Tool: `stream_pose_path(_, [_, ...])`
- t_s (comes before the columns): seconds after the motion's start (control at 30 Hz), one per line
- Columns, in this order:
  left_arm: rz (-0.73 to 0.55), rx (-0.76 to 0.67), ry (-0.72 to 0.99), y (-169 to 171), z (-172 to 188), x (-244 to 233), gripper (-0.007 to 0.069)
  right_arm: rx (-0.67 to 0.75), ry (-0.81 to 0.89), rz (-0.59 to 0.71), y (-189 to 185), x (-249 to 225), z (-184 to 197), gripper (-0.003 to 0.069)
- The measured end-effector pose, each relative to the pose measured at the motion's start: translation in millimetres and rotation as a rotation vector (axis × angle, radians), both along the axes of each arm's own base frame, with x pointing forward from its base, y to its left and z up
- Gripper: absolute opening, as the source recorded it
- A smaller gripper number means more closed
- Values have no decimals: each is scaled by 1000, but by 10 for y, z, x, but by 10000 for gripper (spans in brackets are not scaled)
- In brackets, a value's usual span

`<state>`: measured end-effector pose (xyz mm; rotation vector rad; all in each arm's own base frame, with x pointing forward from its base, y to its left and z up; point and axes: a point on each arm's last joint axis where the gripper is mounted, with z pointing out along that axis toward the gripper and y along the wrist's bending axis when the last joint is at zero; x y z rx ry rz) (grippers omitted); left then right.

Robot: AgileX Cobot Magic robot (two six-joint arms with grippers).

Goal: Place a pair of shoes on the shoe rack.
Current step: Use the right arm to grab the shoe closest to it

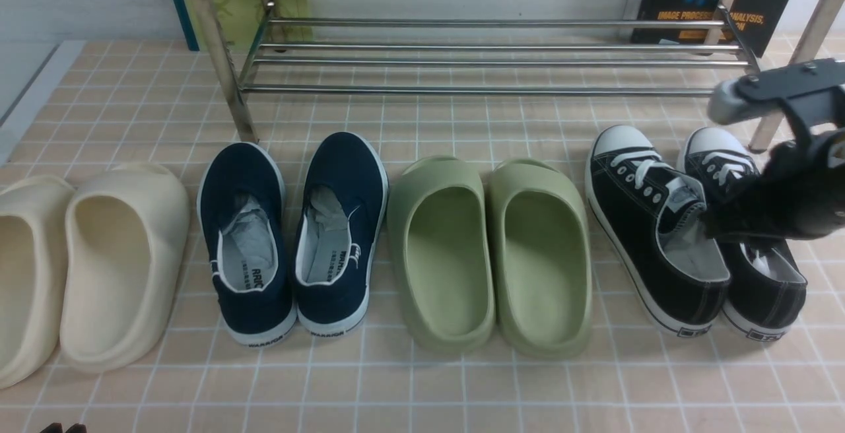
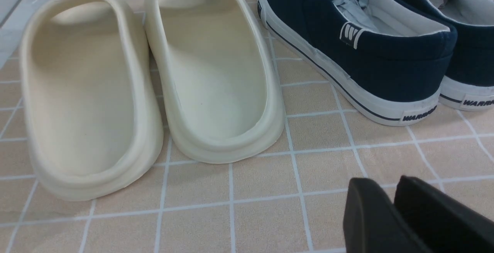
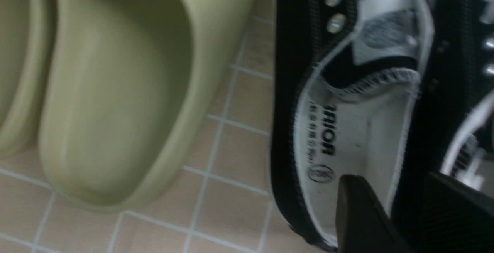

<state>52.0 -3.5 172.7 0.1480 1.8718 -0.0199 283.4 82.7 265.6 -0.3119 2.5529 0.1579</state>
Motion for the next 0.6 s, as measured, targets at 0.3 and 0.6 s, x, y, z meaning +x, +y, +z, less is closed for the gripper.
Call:
stream_pose_path(0.3, [0,1,0,0,0,0,139,-36,72,51,222,295,-505,338])
stream_pose_path(0.6, [0,1,0,0,0,0,151,6,119,15,281,391,-750,171])
